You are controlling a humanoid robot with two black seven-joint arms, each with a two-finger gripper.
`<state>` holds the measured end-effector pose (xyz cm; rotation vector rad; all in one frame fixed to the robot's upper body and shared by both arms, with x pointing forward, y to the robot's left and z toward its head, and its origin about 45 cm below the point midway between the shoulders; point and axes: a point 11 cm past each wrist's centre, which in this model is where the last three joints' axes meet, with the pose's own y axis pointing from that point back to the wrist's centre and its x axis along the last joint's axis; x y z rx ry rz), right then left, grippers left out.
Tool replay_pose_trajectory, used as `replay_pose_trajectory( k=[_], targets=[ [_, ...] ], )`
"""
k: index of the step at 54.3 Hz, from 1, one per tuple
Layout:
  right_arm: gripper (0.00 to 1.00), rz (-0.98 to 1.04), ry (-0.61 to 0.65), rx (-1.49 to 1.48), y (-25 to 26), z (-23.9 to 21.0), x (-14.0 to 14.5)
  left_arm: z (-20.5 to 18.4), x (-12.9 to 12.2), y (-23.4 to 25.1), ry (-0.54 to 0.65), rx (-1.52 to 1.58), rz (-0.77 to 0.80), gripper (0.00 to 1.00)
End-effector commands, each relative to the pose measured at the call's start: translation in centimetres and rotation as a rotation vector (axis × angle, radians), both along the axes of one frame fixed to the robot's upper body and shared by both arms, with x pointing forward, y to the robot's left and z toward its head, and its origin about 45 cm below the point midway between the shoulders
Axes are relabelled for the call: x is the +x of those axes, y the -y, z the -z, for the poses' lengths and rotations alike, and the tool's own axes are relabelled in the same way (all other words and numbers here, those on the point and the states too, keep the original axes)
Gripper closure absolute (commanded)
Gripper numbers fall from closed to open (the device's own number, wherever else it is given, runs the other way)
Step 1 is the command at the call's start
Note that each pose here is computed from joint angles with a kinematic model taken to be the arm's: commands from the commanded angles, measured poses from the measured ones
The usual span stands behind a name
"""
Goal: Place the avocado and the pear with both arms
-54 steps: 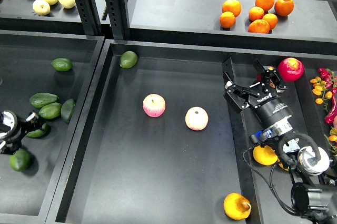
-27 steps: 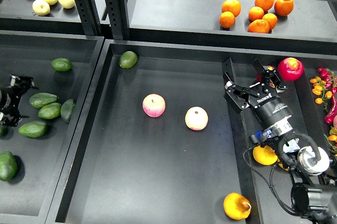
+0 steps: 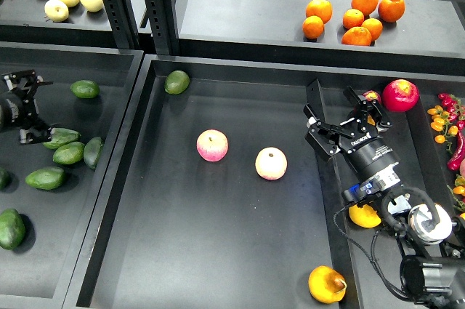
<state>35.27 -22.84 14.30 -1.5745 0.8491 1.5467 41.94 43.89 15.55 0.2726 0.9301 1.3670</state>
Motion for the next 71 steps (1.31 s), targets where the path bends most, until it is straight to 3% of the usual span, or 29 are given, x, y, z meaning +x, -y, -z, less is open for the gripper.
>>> replay_pose_trajectory(
  k=[1,29,40,52,71],
  targets=[
    [0.00,-0.004,-0.004,-0.014,0.0,0.2,0.0,0.2,0.5,1.5,0.028,-0.081,-0.019,0.01],
    [0.00,-0.110,-0.004,-0.111,-2.6,0.9,-0.5,2.6,1.9,11.8,0.100,-0.489,-0.075,0.01],
    [0.00,-0.174,0.017,-0.267,-0.3,0.3,0.1,2.8,2.1,14.4,0.142,-0.673,-0.143,0.01],
    [0.00,-0.258,0.030,-0.431,1.7,-0.2,0.3,4.4,-1.3,20.4,0.169,-0.877,-0.095,0.01],
    [0.00,-0.401,0.092,-0.773,5.8,-4.2,2.5,1.6,-3.8,20.7,0.299,-0.960,-0.041,0.01]
  ],
)
